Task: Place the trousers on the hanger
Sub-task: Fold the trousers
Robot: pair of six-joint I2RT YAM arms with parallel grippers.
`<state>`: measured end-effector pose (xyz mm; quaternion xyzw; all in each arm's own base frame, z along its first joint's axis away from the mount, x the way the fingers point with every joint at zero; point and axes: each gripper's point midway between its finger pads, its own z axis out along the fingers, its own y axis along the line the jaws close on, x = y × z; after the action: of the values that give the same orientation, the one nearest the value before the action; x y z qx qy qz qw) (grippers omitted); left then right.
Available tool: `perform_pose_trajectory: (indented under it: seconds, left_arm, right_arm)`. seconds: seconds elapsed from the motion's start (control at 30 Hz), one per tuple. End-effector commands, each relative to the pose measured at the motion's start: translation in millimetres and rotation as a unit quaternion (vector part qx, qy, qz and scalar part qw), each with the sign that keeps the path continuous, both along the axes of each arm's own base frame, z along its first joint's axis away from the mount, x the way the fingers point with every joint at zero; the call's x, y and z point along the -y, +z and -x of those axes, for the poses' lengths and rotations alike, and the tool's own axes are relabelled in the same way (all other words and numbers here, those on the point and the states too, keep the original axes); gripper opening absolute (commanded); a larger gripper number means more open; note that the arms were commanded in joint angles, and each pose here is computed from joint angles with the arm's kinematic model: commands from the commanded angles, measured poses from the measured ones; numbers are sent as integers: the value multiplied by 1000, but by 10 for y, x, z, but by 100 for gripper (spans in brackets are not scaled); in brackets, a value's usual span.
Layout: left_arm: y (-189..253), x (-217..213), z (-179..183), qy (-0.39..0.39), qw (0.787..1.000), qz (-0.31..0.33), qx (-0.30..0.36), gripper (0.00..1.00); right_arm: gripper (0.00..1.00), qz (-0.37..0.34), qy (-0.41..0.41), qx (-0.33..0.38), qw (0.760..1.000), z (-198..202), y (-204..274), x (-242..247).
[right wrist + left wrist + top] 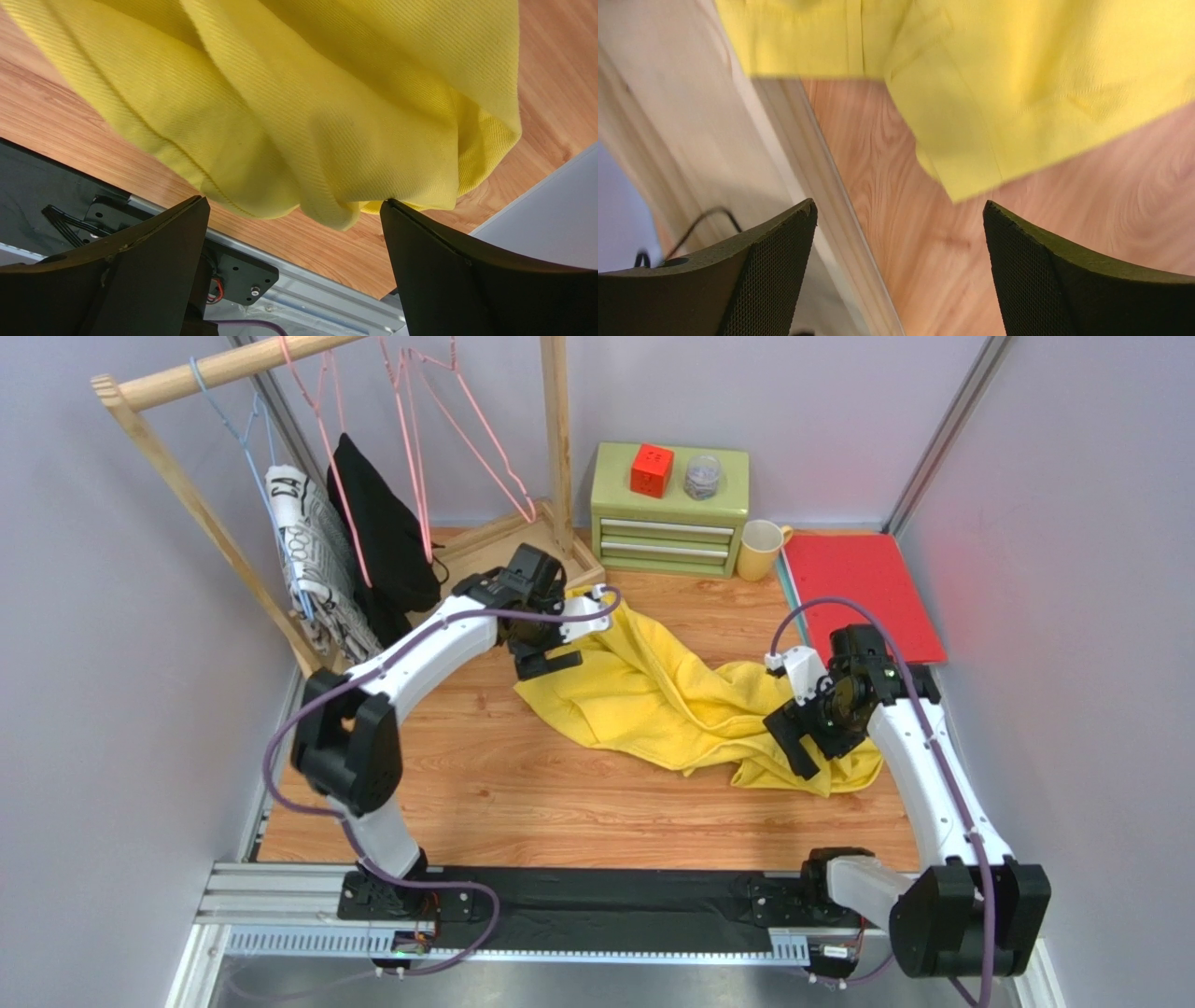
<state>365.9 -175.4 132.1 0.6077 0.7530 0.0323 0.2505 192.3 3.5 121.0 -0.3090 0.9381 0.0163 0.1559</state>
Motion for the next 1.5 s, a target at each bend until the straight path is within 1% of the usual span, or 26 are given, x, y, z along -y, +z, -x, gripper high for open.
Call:
perform_pose_trajectory:
  seconds: [0.0, 0.1, 0.2, 0.27, 0.37, 0.4, 0.47, 0.5, 0.57, 0.6, 0.67, 0.7, 0.77, 0.8, 0.83, 0.87, 0.9, 0.93, 0.97, 1.03, 1.2, 1.23, 1.3, 1.33, 1.37, 1.47]
  left_arm:
    - [7, 551, -236, -80, 994, 68, -11, 94]
    - [-185, 715, -324, -100, 992, 72, -30, 94]
    - [-463, 739, -336, -110, 991, 50, -54, 94]
    - [-630, 664, -305, -110, 991, 25, -70, 89]
    - [-882, 476, -125, -114, 986, -21, -118, 68]
    - [-966, 384, -22, -112, 984, -37, -136, 52]
    - [-1028, 193, 135, -104, 979, -71, -158, 35]
    - [-1053, 71, 302, -105, 975, -86, -176, 22]
    - [-1033, -166, 553, -98, 968, -115, -199, 12]
    - [-988, -327, 778, -94, 966, -123, -207, 6]
    - [-899, -549, 1146, -90, 957, -138, -238, 2]
    - [-810, -750, 1485, -86, 949, -149, -266, 0]
    - [-647, -945, 1758, -69, 950, -156, -263, 0]
    - [-645, -1113, 2026, -65, 937, -173, -296, 0]
    - [-602, -1174, 2112, -60, 937, -175, -298, 0]
    - [-522, -1216, 2181, -48, 943, -159, -287, 4]
    - [-451, -1232, 2227, -42, 946, -148, -285, 22]
    - [-384, -1214, 2225, -36, 951, -132, -277, 32]
    - [-238, -1133, 2187, -35, 962, -93, -253, 48]
    - [-106, -1057, 2149, -34, 970, -63, -231, 59]
    - [88, -879, 1831, -9, 987, -11, -158, 67]
    - [84, -866, 1798, -6, 988, -7, -156, 68]
    - [38, -853, 1746, 8, 988, -3, -152, 71]
    - [19, -853, 1732, 11, 988, -2, -152, 71]
    - [-36, -872, 1738, 20, 987, -5, -159, 72]
    - [-133, -929, 1670, 42, 986, -11, -161, 72]
  right_arm:
    - [100, 16, -57, -8, 998, -135, 16, 221]
    - [100, 7, -72, -30, 997, -162, -65, 291]
    - [100, 3, -71, -52, 996, -177, -153, 311]
    - [100, 5, -68, -61, 996, -198, -208, 322]
    - [100, 7, -66, -64, 996, -274, -262, 345]
    - [100, 5, -68, -61, 996, -313, -260, 348]
    - [100, -2, -73, -62, 995, -381, -261, 358]
    - [100, -4, -74, -64, 995, -401, -260, 363]
    - [99, -8, -76, -60, 995, -473, -221, 392]
    - [100, -9, -75, -60, 995, -487, -204, 398]
    - [99, -12, -72, -52, 996, -552, -137, 412]
    - [99, -15, -70, -53, 996, -560, -116, 403]
    - [98, -33, -58, -55, 996, -574, -32, 340]
    - [98, -39, -54, -56, 996, -571, -8, 316]
    - [98, -44, -49, -57, 996, -556, 16, 298]
    - [98, -53, -40, -59, 996, -534, 43, 264]
    - [98, -52, -35, -53, 997, -531, 79, 265]
    - [98, -54, -28, -52, 997, -516, 85, 257]
    - [97, -56, -19, -47, 997, -509, 95, 266]
    - [97, -62, -22, -44, 997, -526, 99, 288]
    - [97, -167, -61, -76, 981, -584, 96, -27]
    - [96, -183, -75, -82, 977, -584, 50, -84]
    - [98, -214, -101, -55, 970, -757, 2, -167]
    - [99, -231, -135, -68, 961, -734, -84, -229]
    - [100, -244, -142, -40, 958, -894, -100, -250]
    - [98, -274, -181, -49, 943, -1091, -213, -344]
